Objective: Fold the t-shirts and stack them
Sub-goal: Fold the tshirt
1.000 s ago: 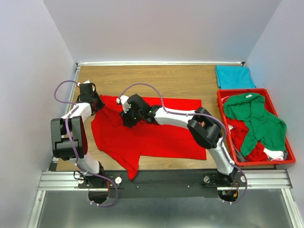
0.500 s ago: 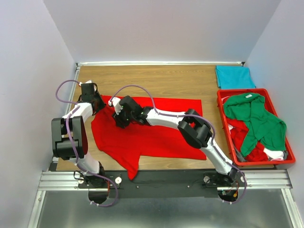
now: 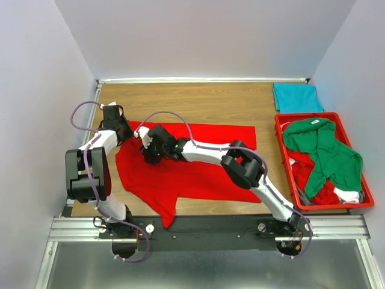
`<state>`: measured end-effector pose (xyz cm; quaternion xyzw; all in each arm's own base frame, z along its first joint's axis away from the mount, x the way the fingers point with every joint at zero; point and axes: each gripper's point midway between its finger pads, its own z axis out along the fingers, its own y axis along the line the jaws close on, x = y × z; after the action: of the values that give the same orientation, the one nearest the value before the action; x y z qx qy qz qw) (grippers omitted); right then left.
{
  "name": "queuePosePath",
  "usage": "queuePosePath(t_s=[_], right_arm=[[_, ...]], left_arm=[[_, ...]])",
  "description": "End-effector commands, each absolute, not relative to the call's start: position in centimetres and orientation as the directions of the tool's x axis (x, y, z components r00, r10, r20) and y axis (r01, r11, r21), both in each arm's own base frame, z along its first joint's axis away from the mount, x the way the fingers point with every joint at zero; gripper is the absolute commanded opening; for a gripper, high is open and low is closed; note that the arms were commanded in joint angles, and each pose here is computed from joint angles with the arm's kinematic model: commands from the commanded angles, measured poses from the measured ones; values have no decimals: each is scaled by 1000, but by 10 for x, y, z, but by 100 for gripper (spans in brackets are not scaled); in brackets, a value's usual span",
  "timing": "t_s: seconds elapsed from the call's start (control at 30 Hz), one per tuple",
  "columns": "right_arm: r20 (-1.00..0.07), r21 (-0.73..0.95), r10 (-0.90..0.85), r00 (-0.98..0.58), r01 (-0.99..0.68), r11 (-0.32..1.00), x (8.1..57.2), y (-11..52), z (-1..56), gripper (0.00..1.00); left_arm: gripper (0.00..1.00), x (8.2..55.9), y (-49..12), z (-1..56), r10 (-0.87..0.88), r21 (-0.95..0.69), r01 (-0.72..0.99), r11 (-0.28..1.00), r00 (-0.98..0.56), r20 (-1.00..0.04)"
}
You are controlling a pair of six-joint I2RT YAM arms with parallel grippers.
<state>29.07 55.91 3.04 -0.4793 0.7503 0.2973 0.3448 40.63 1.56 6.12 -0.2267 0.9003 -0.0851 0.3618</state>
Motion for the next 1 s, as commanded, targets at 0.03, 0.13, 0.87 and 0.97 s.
queuePosePath(t_s=[0.03, 0.13, 0.87, 0.97], right_arm=[[-785, 94, -540, -304, -919, 382, 289, 557, 10, 30], [-786, 89, -539, -304, -918, 388, 290, 555, 14, 21], [-840, 10, -497, -219, -921, 389, 282, 520, 100, 1], [-831, -1, -516, -207, -927, 374, 277, 513, 99, 1]], left_arm=[[0, 410, 16, 68, -454, -306, -336, 891, -623, -637], [0, 410, 16, 69, -451, -309, -329, 893, -623, -640], [0, 370, -6, 116, -497, -411, -288, 865, -603, -624], [0, 354, -15, 121, -513, -448, -272, 852, -603, -611]])
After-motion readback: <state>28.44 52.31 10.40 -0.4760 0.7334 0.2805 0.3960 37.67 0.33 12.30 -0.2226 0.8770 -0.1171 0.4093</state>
